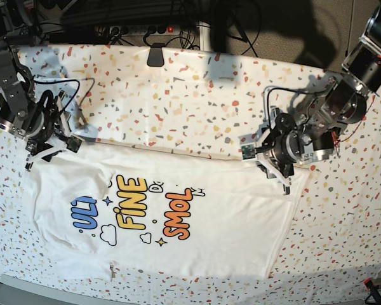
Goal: Fold the T-shirt properly
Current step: 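Lower both grippers and grasp the folded edge of the shirt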
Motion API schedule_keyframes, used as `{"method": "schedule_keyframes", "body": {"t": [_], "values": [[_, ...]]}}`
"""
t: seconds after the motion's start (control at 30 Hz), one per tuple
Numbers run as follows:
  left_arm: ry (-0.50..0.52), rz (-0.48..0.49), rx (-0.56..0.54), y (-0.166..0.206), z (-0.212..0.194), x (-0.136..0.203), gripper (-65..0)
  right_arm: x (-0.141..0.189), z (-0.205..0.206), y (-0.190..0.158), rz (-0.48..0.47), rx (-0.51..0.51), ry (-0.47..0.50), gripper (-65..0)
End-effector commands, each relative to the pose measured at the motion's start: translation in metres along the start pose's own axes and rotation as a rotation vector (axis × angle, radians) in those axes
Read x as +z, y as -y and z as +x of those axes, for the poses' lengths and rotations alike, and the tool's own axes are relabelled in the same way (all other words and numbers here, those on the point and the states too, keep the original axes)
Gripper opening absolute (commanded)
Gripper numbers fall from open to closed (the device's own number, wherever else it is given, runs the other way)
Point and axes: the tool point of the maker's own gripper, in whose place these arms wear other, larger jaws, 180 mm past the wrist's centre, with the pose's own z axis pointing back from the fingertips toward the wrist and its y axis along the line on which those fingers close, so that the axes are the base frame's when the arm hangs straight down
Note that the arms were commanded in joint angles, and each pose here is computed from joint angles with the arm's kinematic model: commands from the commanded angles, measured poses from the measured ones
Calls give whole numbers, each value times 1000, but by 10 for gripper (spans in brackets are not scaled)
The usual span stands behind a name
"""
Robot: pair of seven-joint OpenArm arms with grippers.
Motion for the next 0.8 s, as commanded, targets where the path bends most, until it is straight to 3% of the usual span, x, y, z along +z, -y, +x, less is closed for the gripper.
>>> {"method": "schedule_keyframes", "body": {"t": [0.0, 0.2, 0.33, 0.77], "values": [[-73, 70, -19, -18, -16, 1, -418, 6, 2, 19, -46, 7, 16, -398], [-86, 127, -54, -29, -18, 2, -418, 3, 12, 14, -36, -6, 67, -390], [-105, 196, -70, -41, -20, 5, -418, -2, 17, 9, -34, -9, 81, -290], [-113, 224, -82, -55, -20, 8, -418, -11, 12, 14, -101, 1, 65, -290]]}}
